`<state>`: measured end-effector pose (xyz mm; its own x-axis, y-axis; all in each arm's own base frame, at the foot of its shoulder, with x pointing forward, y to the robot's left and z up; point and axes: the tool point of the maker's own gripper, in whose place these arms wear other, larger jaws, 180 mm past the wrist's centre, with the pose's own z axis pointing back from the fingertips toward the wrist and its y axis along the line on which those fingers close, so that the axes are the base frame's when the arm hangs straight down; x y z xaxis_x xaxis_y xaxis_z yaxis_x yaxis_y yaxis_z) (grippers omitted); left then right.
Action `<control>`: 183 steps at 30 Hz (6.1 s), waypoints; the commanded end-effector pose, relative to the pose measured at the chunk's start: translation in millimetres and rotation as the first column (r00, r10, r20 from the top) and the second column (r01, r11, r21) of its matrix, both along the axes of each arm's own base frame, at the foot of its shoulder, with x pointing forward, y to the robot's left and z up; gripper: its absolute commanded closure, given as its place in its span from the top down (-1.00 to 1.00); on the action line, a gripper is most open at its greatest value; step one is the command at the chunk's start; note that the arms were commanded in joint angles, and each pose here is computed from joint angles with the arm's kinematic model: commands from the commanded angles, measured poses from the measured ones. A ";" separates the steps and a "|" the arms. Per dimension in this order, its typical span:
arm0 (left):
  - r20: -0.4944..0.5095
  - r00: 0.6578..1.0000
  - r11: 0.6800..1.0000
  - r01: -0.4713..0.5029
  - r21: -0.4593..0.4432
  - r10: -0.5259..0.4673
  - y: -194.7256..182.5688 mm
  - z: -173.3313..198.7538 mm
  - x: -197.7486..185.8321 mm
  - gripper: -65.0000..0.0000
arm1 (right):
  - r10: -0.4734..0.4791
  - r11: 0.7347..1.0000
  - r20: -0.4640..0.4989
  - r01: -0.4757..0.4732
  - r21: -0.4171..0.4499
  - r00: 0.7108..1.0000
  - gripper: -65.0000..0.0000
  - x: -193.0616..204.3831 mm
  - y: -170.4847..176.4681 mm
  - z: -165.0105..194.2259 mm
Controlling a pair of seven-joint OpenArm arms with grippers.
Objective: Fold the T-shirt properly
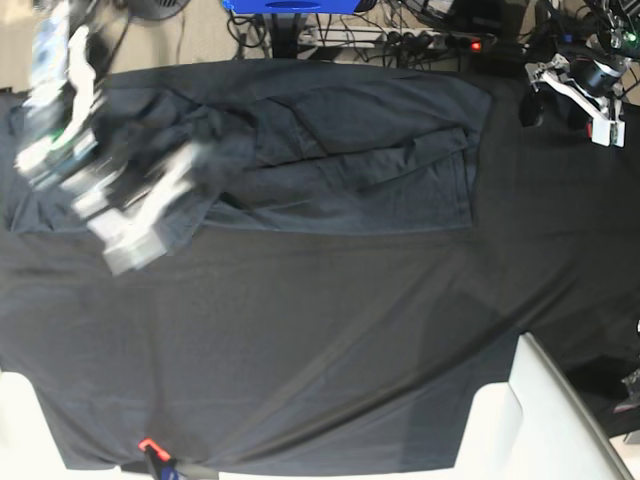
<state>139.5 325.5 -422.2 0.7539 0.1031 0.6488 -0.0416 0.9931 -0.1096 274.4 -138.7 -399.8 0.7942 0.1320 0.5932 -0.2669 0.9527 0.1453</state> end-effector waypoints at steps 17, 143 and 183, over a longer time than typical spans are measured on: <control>0.005 1.000 1.000 -0.015 -0.012 0.015 6.8 -1.5 -3.0 0.66 | -0.152 0.986 -0.126 0.159 0.047 0.980 -0.27 25.5 -46.8 -53.4; -0.168 0.983 0.976 0.107 0.191 -0.075 12.6 -12.3 -30.9 0.66 | 0.846 0.501 0.123 -0.852 0.151 0.519 -1.00 -70.7 344.5 33.4; 0.095 0.991 0.960 -0.065 -0.271 0.094 -22.0 4.1 30.1 0.97 | 0.538 0.826 0.021 -0.532 0.187 0.842 0.15 -88.3 159.8 -15.7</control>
